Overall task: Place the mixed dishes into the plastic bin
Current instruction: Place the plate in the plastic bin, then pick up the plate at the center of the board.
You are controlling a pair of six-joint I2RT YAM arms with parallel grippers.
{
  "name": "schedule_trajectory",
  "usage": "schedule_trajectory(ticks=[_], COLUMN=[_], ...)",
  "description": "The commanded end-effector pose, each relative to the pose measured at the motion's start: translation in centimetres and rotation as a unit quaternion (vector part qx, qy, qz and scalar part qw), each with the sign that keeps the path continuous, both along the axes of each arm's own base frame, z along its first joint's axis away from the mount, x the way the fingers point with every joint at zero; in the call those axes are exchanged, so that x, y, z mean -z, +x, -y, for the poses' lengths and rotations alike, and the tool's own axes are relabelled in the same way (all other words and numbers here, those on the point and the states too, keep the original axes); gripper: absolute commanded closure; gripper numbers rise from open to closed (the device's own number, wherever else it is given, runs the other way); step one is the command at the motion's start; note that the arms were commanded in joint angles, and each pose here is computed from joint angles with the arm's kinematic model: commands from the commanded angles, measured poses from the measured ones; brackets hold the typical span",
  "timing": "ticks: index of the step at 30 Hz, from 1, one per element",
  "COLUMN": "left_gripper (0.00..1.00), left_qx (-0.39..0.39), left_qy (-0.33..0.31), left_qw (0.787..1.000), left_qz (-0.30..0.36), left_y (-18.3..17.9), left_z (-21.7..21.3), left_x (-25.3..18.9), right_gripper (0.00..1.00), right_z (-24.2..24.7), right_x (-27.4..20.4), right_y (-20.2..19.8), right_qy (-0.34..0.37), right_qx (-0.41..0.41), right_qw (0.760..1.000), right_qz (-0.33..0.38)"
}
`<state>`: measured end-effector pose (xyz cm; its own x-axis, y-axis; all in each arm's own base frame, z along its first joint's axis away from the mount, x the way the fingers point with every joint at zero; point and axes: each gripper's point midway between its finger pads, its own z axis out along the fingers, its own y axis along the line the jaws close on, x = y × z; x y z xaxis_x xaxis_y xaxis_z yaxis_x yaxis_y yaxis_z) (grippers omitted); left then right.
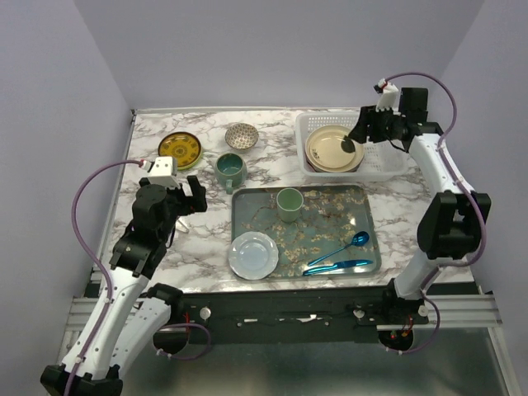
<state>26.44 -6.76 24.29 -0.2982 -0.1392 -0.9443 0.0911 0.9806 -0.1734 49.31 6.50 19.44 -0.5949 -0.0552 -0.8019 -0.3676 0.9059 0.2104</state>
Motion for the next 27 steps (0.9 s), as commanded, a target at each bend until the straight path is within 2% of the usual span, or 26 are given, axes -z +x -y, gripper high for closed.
schedule_trajectory(ticks=[1,10,13,17,23,27], left_gripper=[0.01,0.01,0.01,0.01,0.01,0.02], left_qx=[0.016,0.048,0.04,-0.015,-0.084,-0.1], left_qy=[-0.045,-0.171,-0.219,-0.274,-0.3,-0.289], left_qw=[0.999,0.983,0.974,0.958,0.943,0.944], left_qz=[0.004,-0.036,-0.049,-0.087,-0.118,-0.123], left_y=[1.0,3.8,5.4,8.1,11.9,14.8], left_z=[0.3,1.6,1.7,0.2,-2.9,-5.2], left_x=[-0.6,0.1,0.3,2.5,4.8,4.9], right_gripper=[0.33,0.3,0.27,0.22,0.22,0.22], right_z=[-4.0,-6.2,-6.6,-7.2,-7.8,-7.8], right_x=[-6.0,-12.7,-13.0,-11.5,-11.3,-11.2], right_y=[-6.7,-14.6,-17.0,-19.7,-22.2,-22.7], right_qy=[0.039,0.063,0.067,0.072,0.079,0.077], right_qx=[-0.16,-0.232,-0.248,-0.27,-0.296,-0.302], right_qw=[0.984,0.957,0.949,0.938,0.925,0.922], right_qz=[0.067,0.161,0.186,0.207,0.224,0.23])
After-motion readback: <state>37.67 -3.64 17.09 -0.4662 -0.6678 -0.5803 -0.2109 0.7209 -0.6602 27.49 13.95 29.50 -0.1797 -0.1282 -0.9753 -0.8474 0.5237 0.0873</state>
